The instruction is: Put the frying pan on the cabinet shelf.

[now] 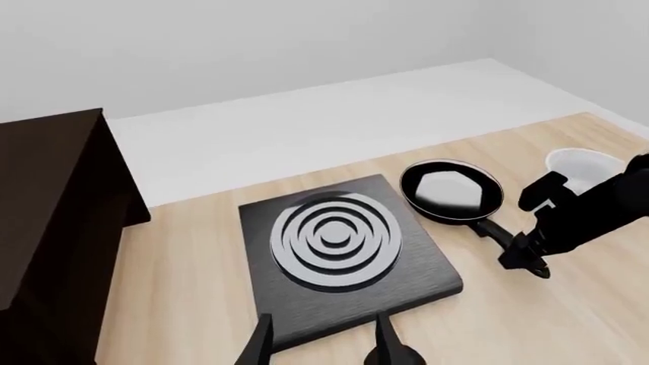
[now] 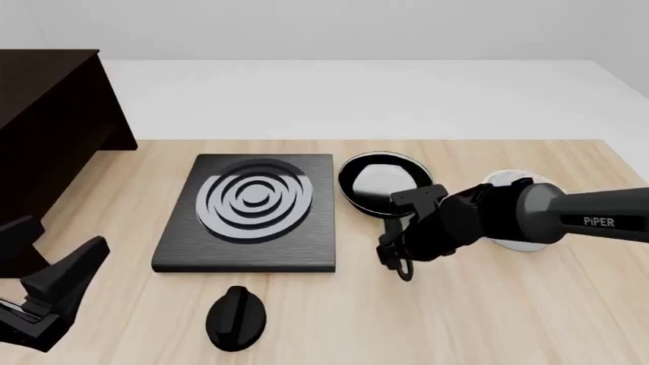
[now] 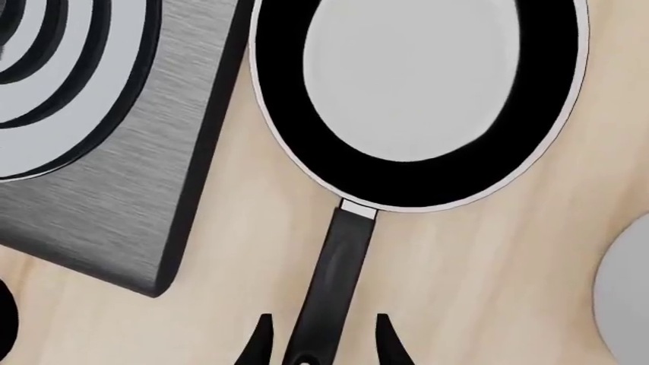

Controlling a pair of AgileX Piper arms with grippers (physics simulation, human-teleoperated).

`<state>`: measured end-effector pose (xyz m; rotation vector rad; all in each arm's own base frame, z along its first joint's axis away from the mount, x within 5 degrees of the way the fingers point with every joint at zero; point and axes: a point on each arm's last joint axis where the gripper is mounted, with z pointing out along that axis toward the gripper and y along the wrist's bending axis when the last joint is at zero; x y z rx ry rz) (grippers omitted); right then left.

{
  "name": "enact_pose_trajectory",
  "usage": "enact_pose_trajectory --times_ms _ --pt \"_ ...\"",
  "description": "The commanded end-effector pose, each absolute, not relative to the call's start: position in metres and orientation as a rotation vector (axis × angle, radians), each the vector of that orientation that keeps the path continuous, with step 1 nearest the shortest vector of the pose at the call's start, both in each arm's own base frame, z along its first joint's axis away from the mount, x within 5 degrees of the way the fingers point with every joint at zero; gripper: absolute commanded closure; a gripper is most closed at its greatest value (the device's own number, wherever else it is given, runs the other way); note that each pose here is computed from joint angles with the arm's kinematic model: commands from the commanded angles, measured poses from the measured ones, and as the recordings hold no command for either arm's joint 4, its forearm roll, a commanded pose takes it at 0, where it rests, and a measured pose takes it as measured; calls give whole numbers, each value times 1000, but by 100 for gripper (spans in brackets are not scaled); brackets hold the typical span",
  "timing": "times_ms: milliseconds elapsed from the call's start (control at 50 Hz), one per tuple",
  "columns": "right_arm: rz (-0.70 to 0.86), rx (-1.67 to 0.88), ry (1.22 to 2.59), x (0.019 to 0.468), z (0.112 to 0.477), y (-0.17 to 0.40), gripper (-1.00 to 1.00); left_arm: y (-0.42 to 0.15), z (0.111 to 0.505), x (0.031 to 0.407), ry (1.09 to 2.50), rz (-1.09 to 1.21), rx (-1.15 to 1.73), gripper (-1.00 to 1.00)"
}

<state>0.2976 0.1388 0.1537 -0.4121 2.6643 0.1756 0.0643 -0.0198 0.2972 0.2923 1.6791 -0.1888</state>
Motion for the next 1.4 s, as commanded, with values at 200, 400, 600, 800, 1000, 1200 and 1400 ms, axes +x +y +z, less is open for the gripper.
enact_pose_trajectory --times_ms 200,400,600,800,1000,1200,1400 --pt "171 -412 2665 302 150 139 -100 -21 292 66 1684 -192 299 -100" --pt "171 -414 2655 306 153 139 -100 -21 292 66 1685 -191 301 -100" --pt "172 -415 2649 305 151 138 100 -21 291 66 1685 -188 303 -100" --pt "169 -399 2600 312 161 130 100 -21 290 66 1688 -190 310 -100" --pt "155 -389 2499 317 182 115 100 -21 289 66 1688 -188 310 -100" --pt "139 -391 2414 319 202 105 100 -21 290 65 1685 -189 315 -100" --pt "144 -395 2368 321 218 106 100 -21 287 65 1684 -192 317 -100"
